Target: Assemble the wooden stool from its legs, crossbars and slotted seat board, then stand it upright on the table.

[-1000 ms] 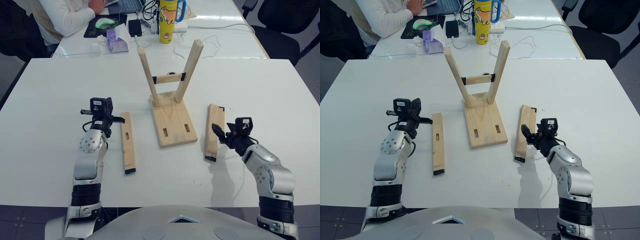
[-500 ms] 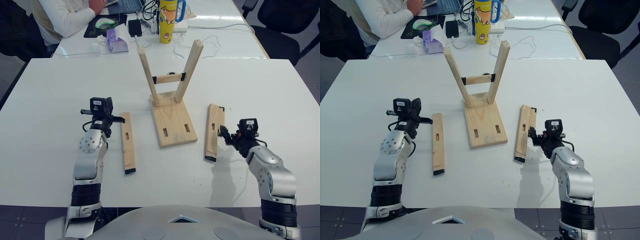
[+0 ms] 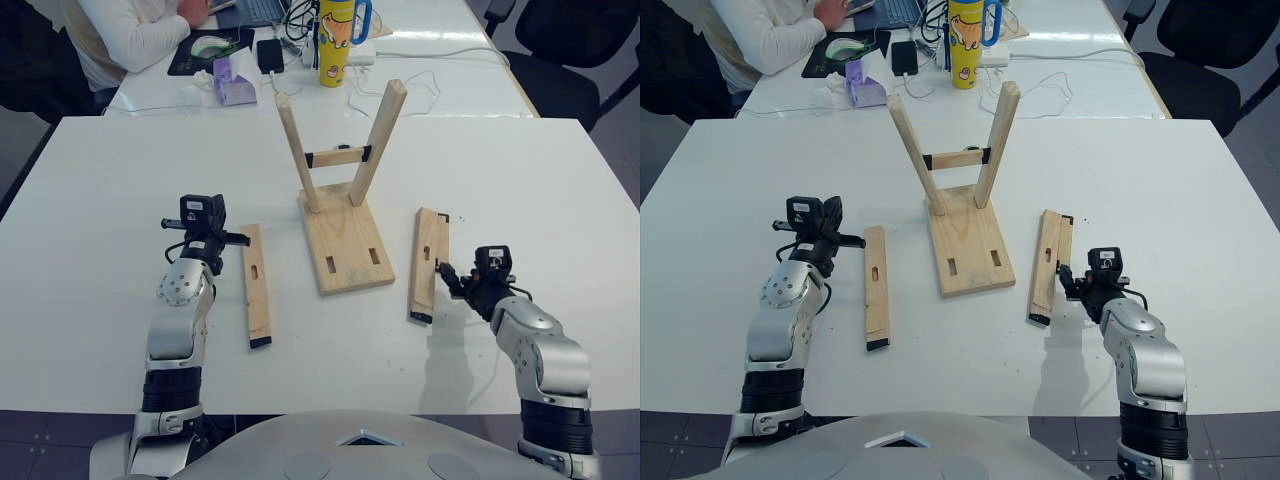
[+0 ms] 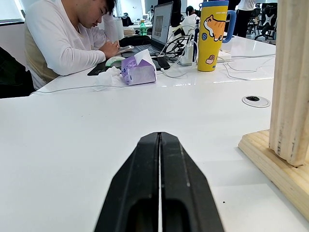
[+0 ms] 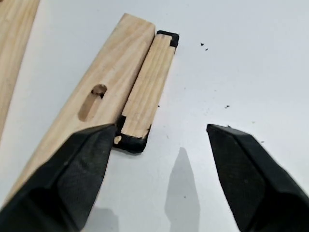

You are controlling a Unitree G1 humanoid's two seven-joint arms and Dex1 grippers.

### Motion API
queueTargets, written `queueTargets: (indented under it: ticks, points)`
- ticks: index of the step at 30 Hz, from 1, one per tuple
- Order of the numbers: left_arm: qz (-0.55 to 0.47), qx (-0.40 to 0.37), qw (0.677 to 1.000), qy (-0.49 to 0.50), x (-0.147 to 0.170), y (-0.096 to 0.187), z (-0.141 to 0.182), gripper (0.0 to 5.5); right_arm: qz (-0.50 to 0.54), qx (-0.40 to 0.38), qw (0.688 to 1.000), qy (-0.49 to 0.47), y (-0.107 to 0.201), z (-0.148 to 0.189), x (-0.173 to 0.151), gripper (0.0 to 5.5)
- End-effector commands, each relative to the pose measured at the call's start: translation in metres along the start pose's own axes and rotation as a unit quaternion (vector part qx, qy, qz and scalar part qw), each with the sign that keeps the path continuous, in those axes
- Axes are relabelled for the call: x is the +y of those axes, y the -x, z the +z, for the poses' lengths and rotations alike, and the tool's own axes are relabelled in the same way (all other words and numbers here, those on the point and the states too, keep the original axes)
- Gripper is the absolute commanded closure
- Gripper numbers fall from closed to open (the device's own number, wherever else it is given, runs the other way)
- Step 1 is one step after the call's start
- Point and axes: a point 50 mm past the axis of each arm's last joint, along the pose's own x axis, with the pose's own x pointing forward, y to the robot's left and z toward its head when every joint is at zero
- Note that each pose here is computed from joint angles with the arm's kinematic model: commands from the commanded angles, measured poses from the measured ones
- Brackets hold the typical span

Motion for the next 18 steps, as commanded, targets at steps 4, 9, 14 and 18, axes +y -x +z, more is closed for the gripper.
queueTargets:
  ticks: [4,9,14,18]
  points:
    - [0.001,-0.003,1.000,-0.004,0.002,-0.001,0.004,5.50,0.039,0.024,0.999,0.008,-0.009,-0.008,-0.001,2.01]
    - [0.001,-0.005,1.000,-0.003,0.001,-0.001,0.006,5.50,0.053,0.016,0.998,0.012,-0.018,-0.016,-0.001,2.01]
    - [-0.001,-0.006,1.000,-0.002,0.001,-0.002,0.006,5.50,0.034,0.026,0.999,0.013,-0.030,-0.024,-0.008,2.01]
    - [-0.002,-0.007,1.000,-0.001,0.000,-0.002,0.007,5.50,0.021,0.055,0.998,-0.013,-0.042,-0.031,-0.008,2.01]
